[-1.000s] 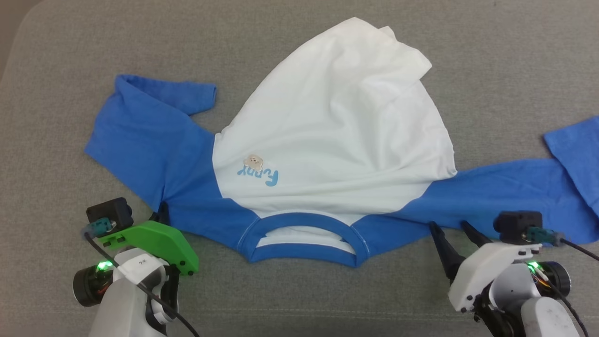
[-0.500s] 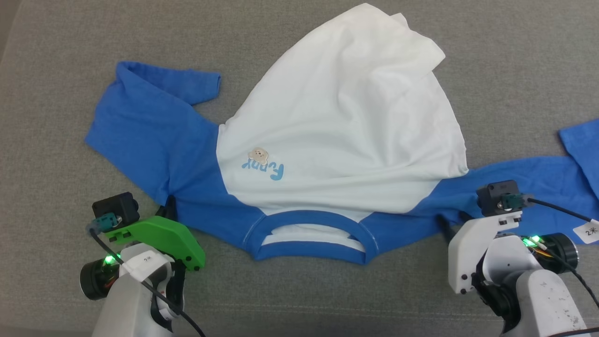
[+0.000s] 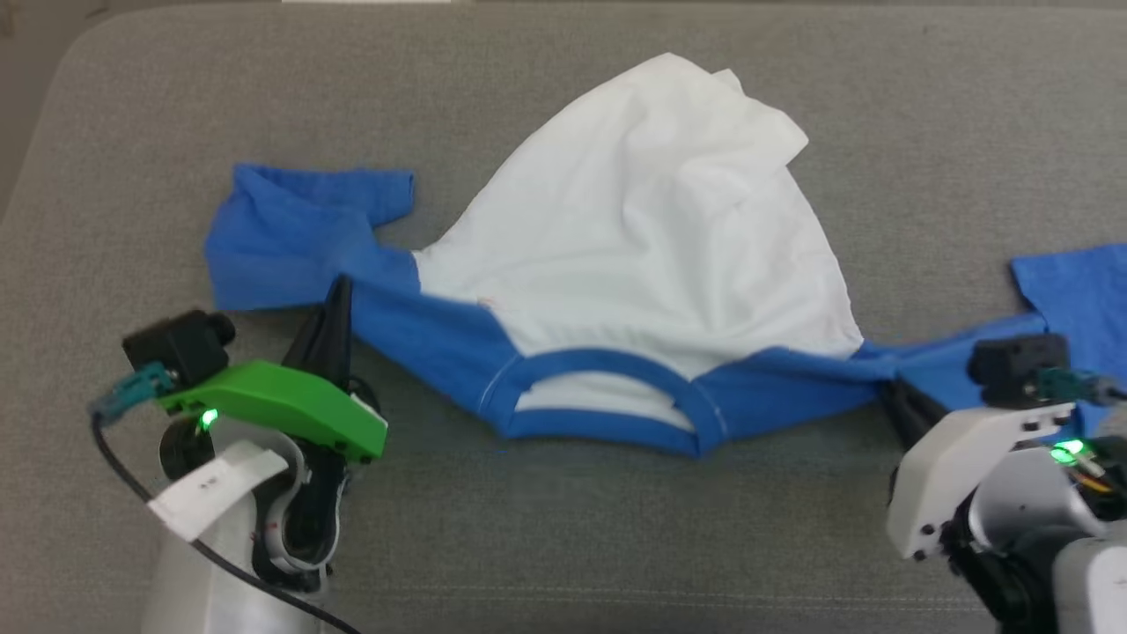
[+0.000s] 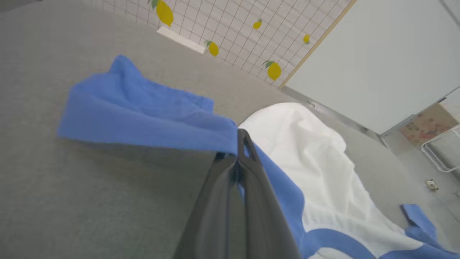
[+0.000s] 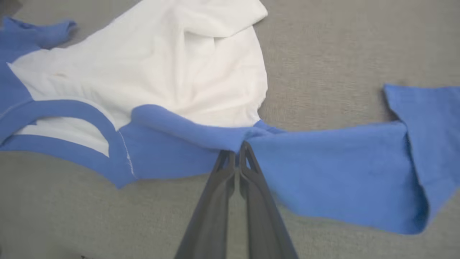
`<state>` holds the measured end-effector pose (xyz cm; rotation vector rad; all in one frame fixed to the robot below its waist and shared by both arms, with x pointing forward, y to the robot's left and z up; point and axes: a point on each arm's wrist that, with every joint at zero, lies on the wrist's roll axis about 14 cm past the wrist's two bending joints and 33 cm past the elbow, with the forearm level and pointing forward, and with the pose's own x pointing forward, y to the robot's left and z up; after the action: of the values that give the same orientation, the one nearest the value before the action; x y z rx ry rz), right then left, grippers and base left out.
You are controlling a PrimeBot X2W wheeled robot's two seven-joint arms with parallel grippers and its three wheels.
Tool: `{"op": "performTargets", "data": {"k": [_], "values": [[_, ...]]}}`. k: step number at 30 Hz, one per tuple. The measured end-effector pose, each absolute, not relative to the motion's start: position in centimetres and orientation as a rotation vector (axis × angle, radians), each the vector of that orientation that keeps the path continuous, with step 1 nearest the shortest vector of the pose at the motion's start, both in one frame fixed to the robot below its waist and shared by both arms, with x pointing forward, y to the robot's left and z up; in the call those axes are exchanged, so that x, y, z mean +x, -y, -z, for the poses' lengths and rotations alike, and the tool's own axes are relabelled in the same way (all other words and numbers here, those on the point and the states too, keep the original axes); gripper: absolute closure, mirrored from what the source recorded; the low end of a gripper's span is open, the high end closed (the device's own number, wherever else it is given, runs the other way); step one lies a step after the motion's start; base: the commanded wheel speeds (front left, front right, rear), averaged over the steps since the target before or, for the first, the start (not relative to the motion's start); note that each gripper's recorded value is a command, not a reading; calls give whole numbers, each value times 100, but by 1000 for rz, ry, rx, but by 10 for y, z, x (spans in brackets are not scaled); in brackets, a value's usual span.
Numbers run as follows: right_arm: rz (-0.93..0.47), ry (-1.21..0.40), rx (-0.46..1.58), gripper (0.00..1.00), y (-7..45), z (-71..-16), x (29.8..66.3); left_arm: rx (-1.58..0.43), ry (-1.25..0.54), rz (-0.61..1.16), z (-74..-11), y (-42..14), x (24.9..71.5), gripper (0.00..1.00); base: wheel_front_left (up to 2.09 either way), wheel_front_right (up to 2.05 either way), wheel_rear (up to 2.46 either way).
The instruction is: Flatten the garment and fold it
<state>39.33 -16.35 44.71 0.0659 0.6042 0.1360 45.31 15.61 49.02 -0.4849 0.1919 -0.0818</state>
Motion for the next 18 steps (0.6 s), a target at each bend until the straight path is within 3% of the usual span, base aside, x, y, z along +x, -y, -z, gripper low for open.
{"op": "performTargets", "data": {"k": [9, 18], "values": [[-84, -327, -197, 100, 193, -572, 421, -556, 21, 429, -633, -102, 470, 100, 0, 0, 0], [-33, -160, -365, 100, 219, -664, 500, -637, 118, 485, -712, -94, 528, 100, 0, 0, 0]]}}
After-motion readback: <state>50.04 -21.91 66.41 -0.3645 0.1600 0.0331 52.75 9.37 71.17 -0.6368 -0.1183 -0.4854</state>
